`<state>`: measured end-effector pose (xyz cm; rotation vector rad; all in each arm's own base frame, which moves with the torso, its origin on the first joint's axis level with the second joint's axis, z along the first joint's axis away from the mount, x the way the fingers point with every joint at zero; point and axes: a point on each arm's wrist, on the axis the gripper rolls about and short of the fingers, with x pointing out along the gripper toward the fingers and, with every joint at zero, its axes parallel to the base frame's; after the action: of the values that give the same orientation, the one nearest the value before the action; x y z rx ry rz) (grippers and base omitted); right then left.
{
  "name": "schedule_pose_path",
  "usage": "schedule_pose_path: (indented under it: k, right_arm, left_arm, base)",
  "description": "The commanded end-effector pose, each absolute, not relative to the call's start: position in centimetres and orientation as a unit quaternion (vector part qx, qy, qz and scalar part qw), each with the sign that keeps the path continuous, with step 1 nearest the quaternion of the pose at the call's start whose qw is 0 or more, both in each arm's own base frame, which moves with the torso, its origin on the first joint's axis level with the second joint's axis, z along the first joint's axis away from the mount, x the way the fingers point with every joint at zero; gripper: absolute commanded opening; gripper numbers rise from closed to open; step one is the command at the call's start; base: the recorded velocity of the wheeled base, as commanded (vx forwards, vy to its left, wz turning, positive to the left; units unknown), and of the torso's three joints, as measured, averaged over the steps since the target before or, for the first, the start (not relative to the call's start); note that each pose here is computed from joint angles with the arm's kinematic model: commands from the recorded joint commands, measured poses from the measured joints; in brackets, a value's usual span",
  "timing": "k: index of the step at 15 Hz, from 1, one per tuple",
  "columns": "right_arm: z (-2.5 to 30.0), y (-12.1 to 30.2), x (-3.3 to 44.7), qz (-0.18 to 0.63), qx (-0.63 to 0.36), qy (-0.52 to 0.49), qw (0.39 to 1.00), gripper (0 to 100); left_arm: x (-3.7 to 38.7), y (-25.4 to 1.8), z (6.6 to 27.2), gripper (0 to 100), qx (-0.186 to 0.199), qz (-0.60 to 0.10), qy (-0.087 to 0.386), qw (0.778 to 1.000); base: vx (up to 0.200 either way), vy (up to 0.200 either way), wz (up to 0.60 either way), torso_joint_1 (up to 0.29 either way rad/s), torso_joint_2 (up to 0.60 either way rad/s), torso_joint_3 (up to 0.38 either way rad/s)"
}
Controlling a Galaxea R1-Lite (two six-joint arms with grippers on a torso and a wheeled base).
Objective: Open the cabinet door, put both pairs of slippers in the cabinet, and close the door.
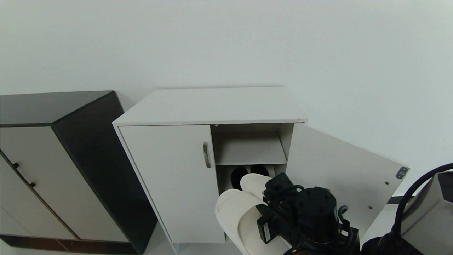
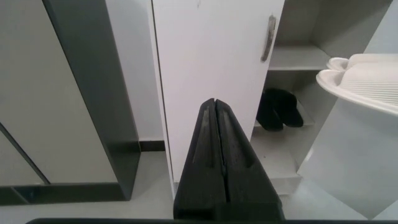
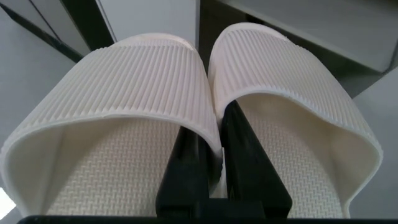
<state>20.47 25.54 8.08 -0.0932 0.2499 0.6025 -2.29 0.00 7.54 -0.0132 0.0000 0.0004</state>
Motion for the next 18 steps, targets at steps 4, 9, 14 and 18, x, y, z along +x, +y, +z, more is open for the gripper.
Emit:
schedule_pose_path:
  k: [4,9,14,18]
  right_arm:
    - [6.4,25.7,21.5,0.285,-0.043,0.120,0.950,0]
    - [5.7,25.8,21.7,0.284,-0.047,0.124,0.950,0]
    - [5.4,25.7,21.9,0.280,-0.046,0.123,0.951,0]
    - [4.7,25.9,22.3,0.278,-0.042,0.117,0.953,0]
  left_arm:
    - [-2.3,0.0,7.6,0,-0.007,0.001,0.000,1.000]
    - [-2.3,0.0,7.6,0,-0.007,0.002,0.000,1.000]
    - [-2.3,0.0,7.5,0,-0.007,0.002,0.001,1.000]
    - [-2.3,0.0,7.6,0,-0.007,0.002,0.000,1.000]
  base:
    - [0.000,0.000,0.00,-0.180,0.49,0.316]
    - [0.000,0.000,0.00,-0.146,0.47,0.328]
    - [0.000,0.000,0.00,-0.103,0.45,0.349]
    - [0.000,0.000,0.00,-0.041,0.44,0.393]
